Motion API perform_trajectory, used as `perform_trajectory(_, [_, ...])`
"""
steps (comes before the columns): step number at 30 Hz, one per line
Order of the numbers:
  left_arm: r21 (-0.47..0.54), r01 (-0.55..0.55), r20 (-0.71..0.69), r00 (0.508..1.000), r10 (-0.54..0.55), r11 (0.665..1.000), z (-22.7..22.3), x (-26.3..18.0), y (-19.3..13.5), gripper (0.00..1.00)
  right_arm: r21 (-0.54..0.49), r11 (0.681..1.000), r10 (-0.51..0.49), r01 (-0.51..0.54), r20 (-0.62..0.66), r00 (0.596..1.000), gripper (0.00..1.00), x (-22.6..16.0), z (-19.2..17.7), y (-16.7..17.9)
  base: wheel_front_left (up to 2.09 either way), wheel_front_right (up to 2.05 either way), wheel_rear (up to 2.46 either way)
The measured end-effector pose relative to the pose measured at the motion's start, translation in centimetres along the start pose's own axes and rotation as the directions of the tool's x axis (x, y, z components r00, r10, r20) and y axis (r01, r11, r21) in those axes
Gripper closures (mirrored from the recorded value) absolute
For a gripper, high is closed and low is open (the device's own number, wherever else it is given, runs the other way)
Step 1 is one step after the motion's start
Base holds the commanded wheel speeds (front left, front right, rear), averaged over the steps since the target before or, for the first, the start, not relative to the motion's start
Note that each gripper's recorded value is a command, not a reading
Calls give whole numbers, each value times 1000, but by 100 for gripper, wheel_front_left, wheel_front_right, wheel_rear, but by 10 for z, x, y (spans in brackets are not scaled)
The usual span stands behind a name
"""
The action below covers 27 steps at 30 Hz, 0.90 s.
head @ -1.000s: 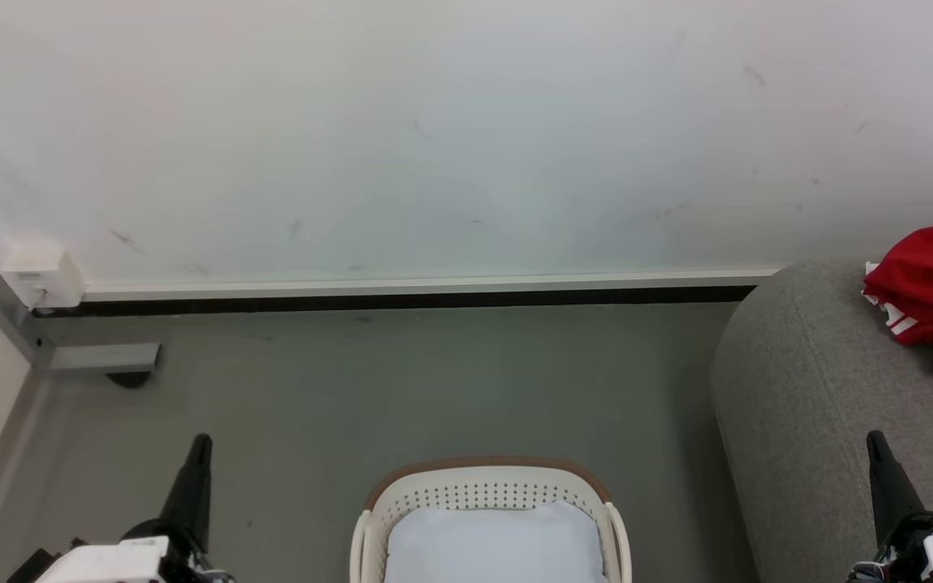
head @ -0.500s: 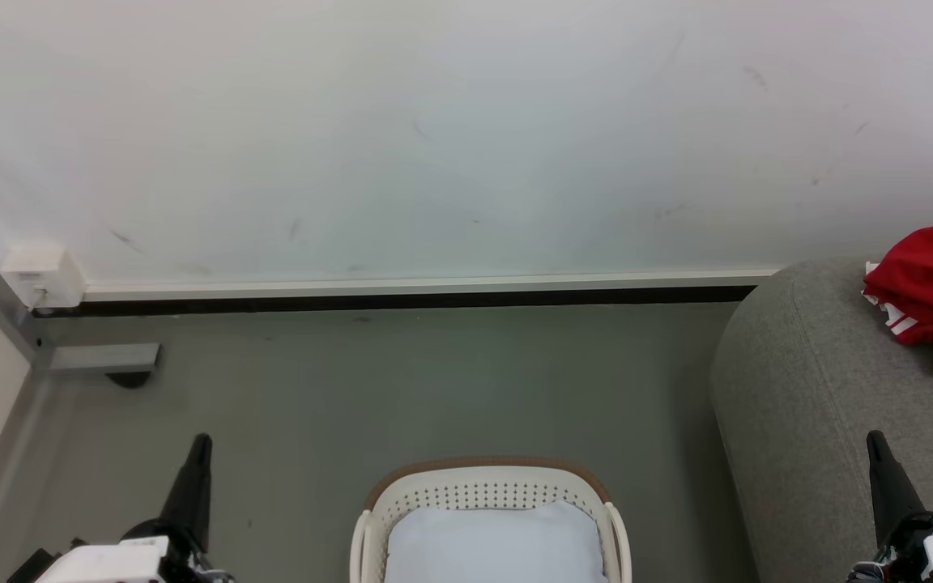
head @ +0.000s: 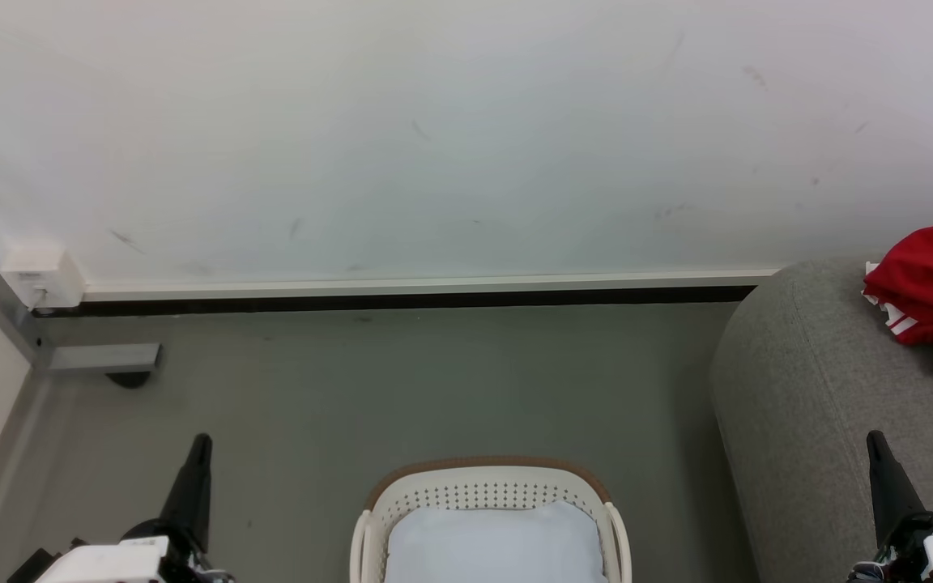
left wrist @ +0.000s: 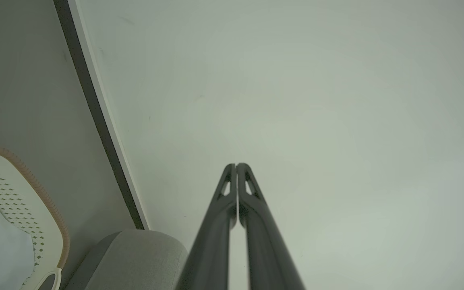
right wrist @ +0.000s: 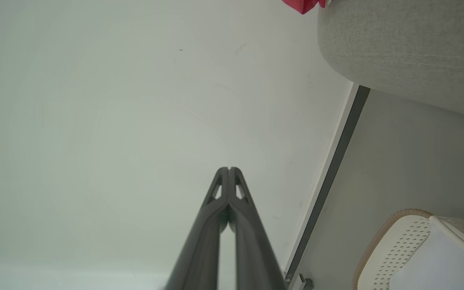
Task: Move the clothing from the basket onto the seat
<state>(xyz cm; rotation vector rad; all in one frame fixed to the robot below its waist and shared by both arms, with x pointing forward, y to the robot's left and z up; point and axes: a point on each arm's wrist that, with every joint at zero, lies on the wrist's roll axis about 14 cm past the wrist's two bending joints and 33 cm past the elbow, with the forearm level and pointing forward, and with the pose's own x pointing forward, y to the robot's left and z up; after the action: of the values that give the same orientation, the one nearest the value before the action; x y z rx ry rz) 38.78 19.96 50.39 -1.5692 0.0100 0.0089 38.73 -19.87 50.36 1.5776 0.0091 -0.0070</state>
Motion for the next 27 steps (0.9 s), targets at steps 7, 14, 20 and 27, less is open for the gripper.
perform_trajectory(7, [0, 0, 0, 1000, 0, 1000, 0, 0, 0, 100, 0, 1000, 0, 0, 0, 1000, 100, 0, 0, 0, 0, 0, 0])
perform_trajectory(14, [0, 0, 0, 1000, 0, 1000, 0, 0, 0, 100, 0, 1000, 0, 0, 0, 1000, 100, 0, 0, 0, 0, 0, 0])
perform_trajectory(20, [0, 0, 0, 1000, 0, 1000, 0, 0, 0, 100, 0, 1000, 0, 0, 0, 1000, 100, 0, 0, 0, 0, 0, 0])
perform_trajectory(27, [0, 0, 0, 1000, 0, 1000, 0, 0, 0, 100, 0, 1000, 0, 0, 0, 1000, 100, 0, 0, 0, 0, 0, 0])
